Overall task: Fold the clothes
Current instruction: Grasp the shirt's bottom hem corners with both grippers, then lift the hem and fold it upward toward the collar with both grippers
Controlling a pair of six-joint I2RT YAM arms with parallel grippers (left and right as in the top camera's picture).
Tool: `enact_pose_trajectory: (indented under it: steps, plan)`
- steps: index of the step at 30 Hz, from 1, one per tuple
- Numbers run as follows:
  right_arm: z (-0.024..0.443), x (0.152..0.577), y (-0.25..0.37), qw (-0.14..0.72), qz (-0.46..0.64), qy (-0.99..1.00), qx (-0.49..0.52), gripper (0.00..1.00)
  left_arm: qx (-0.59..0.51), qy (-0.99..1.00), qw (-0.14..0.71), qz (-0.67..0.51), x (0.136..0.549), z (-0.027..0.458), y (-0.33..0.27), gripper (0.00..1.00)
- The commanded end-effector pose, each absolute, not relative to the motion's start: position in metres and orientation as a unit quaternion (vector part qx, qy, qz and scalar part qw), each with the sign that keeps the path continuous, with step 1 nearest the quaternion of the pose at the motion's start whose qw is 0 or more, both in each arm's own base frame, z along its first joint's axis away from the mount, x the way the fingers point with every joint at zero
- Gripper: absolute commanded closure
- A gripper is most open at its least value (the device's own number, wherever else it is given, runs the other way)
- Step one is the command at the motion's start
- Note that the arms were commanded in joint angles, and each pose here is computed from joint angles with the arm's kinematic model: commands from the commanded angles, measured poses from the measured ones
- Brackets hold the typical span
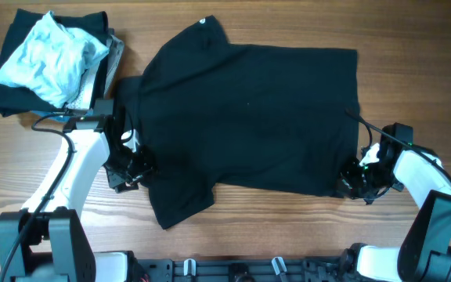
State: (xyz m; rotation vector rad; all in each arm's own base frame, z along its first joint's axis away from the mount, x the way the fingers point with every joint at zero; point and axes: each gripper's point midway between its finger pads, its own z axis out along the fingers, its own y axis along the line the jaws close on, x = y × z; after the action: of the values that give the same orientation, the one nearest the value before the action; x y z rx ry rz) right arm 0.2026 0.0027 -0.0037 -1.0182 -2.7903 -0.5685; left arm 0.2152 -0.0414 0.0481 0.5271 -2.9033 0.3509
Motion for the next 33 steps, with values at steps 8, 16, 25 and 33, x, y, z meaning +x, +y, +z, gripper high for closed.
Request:
enact_pose_trajectory:
  steps: [8,16,25,33]
  plan:
    - [0.046,0.210,-0.032,0.035,-0.090,-0.929,-0.358,0.30,0.182,-0.972,0.077,0.125,0.216,0.050,-0.042,0.30]
    - [-0.006,0.170,-0.021,0.072,-0.080,-0.900,-0.423,0.47,0.181,-0.973,0.066,0.127,0.222,0.049,-0.042,0.25]
    - [-0.013,0.186,-0.020,0.034,-0.103,-0.904,-0.414,0.81,0.179,-0.974,0.063,0.127,0.223,0.049,-0.042,0.24]
    - [0.030,0.212,-0.045,0.010,-0.059,-0.919,-0.389,0.94,0.180,-0.974,0.076,0.112,0.216,0.048,-0.038,0.25]
